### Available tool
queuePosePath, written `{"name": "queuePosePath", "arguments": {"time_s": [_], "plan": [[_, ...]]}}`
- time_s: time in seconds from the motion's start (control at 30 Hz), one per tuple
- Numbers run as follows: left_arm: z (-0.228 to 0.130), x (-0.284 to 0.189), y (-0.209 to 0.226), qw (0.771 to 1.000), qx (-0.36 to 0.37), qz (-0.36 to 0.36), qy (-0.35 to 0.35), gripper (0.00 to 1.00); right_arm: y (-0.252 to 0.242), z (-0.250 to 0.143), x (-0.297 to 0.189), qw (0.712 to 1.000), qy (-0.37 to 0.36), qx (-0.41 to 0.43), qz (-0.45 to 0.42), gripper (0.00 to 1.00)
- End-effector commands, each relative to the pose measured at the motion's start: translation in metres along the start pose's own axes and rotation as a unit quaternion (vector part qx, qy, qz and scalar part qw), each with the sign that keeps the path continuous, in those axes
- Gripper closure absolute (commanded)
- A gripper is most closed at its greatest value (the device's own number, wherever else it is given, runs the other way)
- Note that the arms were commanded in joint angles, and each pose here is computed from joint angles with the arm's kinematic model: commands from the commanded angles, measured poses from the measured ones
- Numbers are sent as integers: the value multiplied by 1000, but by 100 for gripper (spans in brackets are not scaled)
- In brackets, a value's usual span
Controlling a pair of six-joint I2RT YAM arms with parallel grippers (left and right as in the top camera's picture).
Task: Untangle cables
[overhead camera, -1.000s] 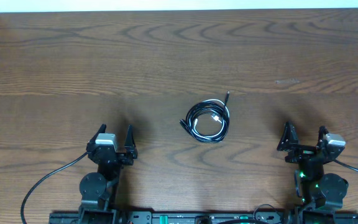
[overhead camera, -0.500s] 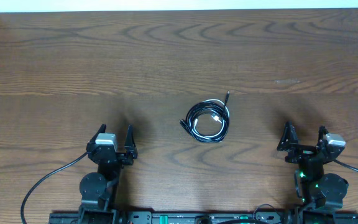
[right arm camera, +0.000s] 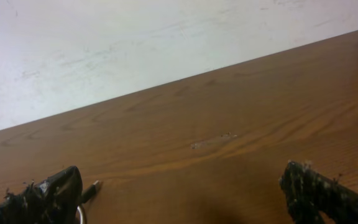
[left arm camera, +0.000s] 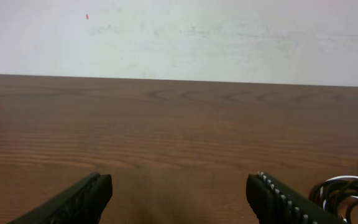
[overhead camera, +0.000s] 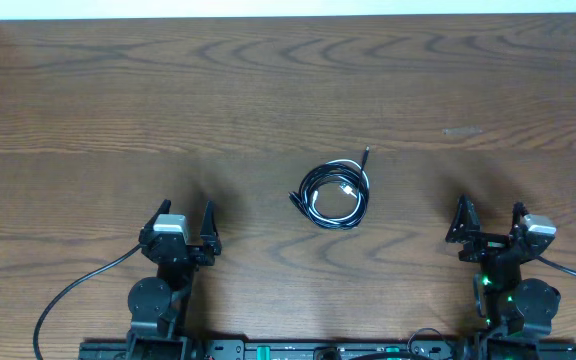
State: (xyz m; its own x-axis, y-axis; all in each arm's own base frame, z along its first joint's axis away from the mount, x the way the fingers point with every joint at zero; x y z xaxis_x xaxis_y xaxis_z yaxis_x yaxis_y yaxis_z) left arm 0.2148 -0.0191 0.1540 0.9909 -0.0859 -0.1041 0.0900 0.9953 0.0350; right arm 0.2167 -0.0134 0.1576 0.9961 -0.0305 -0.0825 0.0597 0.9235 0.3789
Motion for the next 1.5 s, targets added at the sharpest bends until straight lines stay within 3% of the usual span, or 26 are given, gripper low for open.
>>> {"name": "queuePosePath", "arguments": {"time_s": [0.0, 0.83, 1.23, 1.47], "plan": [[-13, 0, 2, 1000, -2, 8, 26, 25, 0, -2, 0, 1000, 4, 3, -1, 1], [-11, 0, 3, 1000, 4, 9, 22, 25, 0, -2, 0, 1000, 4, 3, -1, 1], [4, -2, 2, 1000, 2, 5, 2, 25, 0, -2, 0, 1000, 4, 3, -1, 1], [31, -14, 2, 1000, -7, 4, 0, 25, 0, -2, 0, 1000, 4, 3, -1, 1]]}}
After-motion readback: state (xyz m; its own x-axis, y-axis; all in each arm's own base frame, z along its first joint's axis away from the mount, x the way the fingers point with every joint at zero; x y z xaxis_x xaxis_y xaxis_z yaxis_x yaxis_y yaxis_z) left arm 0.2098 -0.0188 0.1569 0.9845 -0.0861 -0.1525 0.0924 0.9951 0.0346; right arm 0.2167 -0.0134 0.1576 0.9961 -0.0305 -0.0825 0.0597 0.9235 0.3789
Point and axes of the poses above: each gripper's point midway between its finger pads, its own x axis out along the fingers, its own y axis along the line the jaws close on, z = x × y, the point moved 3 cm from there along -x, back along the fingers, and after that the axes turned 6 degrees about x, right-handed, at the moved point
